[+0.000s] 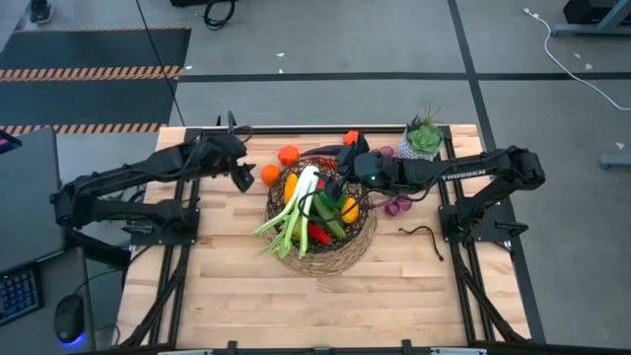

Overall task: Build produce basket
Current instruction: Put the orange into the black basket

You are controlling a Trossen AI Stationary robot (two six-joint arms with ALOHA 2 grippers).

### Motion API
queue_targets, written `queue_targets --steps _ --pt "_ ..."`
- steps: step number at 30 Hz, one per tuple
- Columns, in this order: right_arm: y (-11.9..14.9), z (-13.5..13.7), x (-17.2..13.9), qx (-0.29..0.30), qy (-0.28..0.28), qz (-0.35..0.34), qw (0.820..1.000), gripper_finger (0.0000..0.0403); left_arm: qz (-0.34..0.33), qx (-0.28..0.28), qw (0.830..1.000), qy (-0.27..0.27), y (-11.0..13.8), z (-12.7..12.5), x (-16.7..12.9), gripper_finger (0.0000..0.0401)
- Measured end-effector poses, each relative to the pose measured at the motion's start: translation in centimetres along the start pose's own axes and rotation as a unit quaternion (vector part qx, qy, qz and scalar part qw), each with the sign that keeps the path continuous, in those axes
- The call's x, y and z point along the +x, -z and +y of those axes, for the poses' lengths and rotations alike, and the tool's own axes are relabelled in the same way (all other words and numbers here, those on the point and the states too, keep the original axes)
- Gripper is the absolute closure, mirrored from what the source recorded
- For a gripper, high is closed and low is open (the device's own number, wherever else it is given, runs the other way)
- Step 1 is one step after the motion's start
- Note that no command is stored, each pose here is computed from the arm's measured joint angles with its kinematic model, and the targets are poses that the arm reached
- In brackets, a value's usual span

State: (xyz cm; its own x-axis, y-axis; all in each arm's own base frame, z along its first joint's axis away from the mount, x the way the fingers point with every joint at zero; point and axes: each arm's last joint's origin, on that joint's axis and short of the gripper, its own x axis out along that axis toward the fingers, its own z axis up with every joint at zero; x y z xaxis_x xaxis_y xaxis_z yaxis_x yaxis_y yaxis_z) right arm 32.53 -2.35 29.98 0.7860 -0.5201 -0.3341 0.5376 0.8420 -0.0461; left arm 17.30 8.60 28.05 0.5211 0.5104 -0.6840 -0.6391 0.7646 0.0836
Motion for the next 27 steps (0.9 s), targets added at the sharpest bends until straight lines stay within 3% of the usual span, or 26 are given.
queue_targets --steps 5,10,15,21,27 --pt "1.3 0.3 0.1 0.002 -0.006 -0.008 1.000 0.0019 0.065 0.010 0.998 0.021 0.1 1.0 3.1 0.0116" --pt "2.0 0.5 0.1 -0.003 -0.010 -0.001 1.000 0.0027 0.135 0.145 0.979 0.049 1.0 0.7 6.0 0.0090" --pt "2.1 0.9 -0.1 -0.007 -0.016 0.000 1.000 0.0028 0.161 0.251 0.953 0.047 1.3 0.5 7.6 0.0087" --pt "2.2 0.9 -0.1 -0.010 -0.015 0.004 1.000 0.0028 0.172 0.276 0.942 0.089 1.7 0.1 8.7 0.0087" --pt "2.3 0.9 -0.1 -0.014 -0.011 0.010 1.000 0.0030 0.140 0.290 0.942 0.088 1.1 -0.1 9.7 0.0087"
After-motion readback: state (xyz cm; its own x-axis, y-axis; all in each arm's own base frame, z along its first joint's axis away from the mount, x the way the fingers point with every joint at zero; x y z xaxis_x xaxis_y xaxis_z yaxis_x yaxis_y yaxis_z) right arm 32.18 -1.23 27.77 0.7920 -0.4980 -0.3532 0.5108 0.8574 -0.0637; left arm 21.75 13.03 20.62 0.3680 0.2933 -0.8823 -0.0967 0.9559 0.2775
